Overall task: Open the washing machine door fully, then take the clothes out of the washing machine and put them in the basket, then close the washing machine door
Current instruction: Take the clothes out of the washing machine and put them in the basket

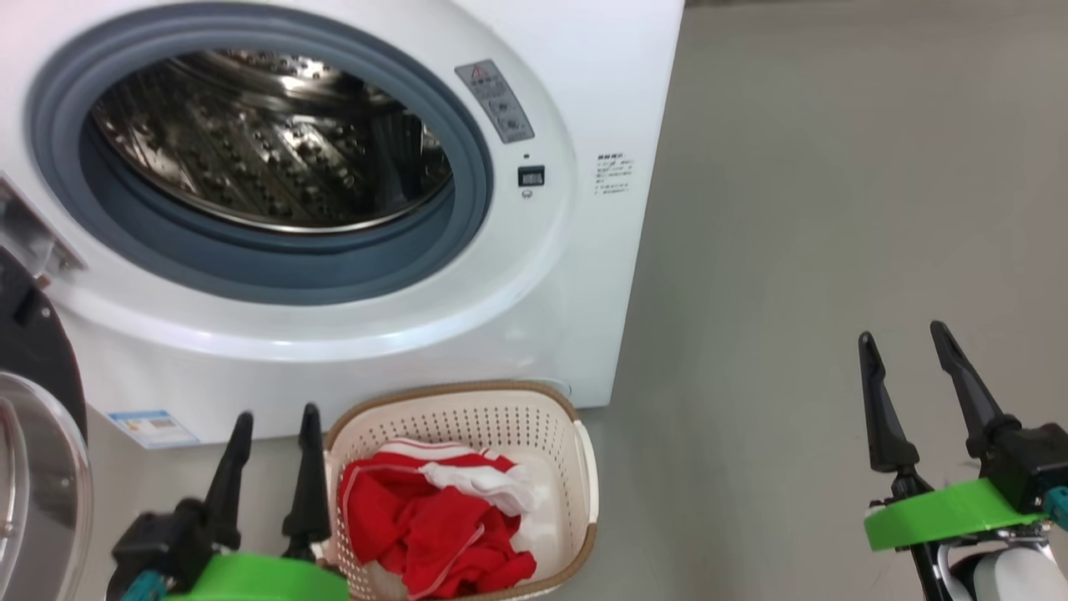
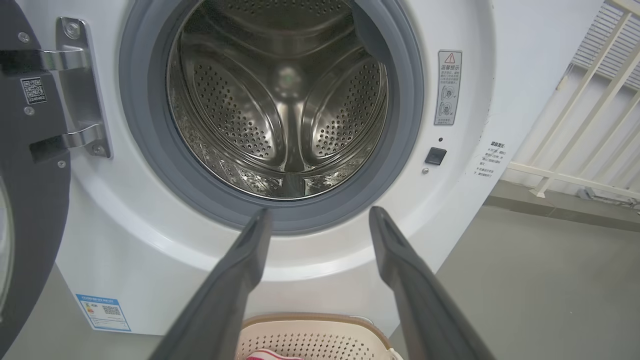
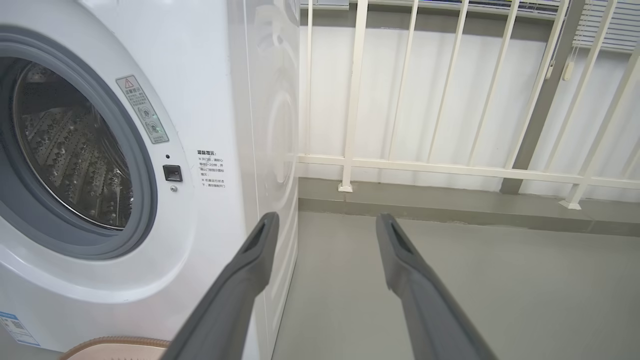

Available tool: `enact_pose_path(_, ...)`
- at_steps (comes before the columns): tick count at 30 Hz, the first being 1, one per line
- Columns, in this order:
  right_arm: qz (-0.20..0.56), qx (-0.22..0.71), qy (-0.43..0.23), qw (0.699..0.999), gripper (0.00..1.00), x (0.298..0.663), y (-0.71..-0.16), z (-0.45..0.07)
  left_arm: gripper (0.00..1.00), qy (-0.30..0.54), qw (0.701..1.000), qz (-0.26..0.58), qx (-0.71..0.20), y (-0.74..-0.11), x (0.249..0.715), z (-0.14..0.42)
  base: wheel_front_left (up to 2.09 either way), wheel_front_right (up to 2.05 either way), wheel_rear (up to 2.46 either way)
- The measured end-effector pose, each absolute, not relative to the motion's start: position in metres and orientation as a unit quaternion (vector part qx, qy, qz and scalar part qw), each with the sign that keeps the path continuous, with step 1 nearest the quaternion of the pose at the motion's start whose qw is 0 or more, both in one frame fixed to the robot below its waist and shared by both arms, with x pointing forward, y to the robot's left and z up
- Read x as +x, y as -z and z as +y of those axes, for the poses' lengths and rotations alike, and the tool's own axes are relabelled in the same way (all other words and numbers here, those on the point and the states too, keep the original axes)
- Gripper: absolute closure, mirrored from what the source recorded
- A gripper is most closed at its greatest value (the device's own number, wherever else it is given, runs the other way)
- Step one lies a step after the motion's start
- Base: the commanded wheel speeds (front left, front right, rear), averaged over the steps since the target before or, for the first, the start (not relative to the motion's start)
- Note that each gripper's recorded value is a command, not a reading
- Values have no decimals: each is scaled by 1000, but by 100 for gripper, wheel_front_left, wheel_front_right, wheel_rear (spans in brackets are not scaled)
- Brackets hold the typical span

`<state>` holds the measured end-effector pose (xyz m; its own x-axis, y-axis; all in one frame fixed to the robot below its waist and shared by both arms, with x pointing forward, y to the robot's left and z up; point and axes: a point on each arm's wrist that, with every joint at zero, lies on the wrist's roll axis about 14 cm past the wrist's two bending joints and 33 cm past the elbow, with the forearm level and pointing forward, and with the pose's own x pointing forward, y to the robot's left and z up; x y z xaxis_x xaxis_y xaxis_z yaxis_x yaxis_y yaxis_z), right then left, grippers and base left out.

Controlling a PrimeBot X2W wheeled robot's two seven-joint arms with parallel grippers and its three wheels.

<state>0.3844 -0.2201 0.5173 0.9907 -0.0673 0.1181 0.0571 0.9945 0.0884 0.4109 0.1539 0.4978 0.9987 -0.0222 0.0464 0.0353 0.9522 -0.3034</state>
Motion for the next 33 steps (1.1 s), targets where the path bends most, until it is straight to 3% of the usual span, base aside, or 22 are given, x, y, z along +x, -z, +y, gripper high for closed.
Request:
enact_pose_path(14,-82,41,49,995,0,351,-531,-231,0,6,988,-42,-148,-510,378,166,0,0,0)
enact_pose_path(33,-91,37,54,994,0,346,-537,-234,0,12,991,-44,-127,-511,374,164,-4,1,2)
